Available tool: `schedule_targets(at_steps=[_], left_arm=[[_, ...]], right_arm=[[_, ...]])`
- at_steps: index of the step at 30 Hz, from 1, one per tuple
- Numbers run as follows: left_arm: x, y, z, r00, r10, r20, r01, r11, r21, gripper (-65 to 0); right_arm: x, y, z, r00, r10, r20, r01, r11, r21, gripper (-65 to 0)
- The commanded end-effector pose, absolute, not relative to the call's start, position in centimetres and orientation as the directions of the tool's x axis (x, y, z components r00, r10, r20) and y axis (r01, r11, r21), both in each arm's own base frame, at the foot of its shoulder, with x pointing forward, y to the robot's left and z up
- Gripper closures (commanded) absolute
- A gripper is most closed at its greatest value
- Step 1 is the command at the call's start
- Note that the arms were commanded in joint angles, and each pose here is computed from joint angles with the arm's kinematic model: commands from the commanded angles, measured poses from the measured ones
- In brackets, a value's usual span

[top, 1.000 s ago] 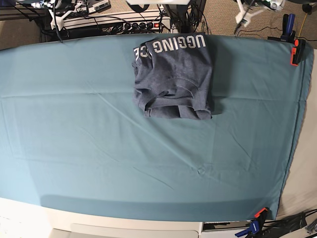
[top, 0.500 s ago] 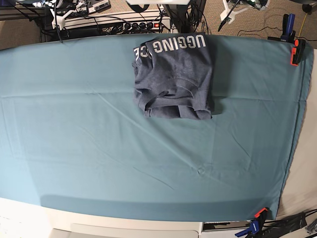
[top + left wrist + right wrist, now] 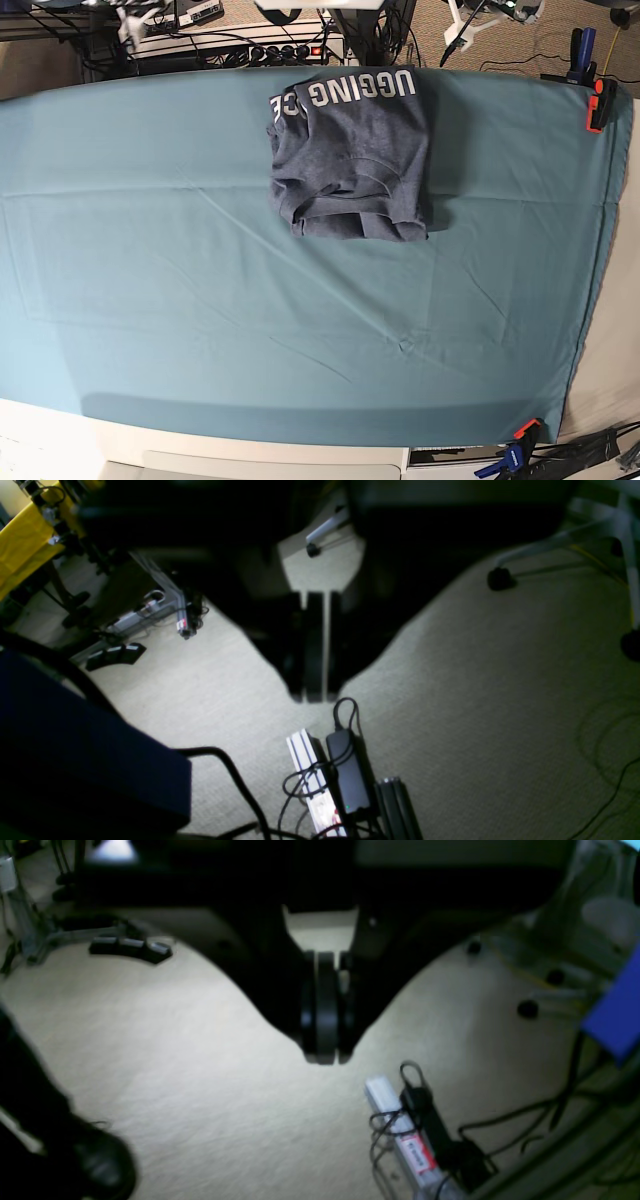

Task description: Fold the T-shirt properly

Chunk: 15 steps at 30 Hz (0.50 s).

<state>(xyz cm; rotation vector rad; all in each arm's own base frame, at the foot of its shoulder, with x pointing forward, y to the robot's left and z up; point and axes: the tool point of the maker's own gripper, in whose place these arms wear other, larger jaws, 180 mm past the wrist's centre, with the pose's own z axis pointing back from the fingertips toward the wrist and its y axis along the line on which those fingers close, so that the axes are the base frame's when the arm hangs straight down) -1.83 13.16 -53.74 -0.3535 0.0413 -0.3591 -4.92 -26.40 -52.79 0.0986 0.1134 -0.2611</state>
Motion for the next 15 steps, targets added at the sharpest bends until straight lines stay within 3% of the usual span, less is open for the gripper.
schedule_targets(at_steps=[1,7,15], left_arm=[[-1.9,13.3,-53.5,0.934,-0.356,0.025,0.342,0.873,-0.348,0.0],[-1.6,13.2,-53.5,0.935,-0.351,0.04,0.343,0.873,-0.348,0.0],[-1.2,13.1,-53.5,0.937,-0.343,0.061,0.343,0.873,-0.348,0.0]], right_arm=[[-5.0,-26.3,-53.1,0.962,-0.241,-0.129,0.253,0.964,0.086,0.0],[-4.0,-23.2,-56.4,0.971,-0.143,-0.193,0.17,0.976,0.134,0.0],[1.7,-21.8,-58.5,0.992,-0.065,-0.104,0.081,0.985,0.154,0.0]])
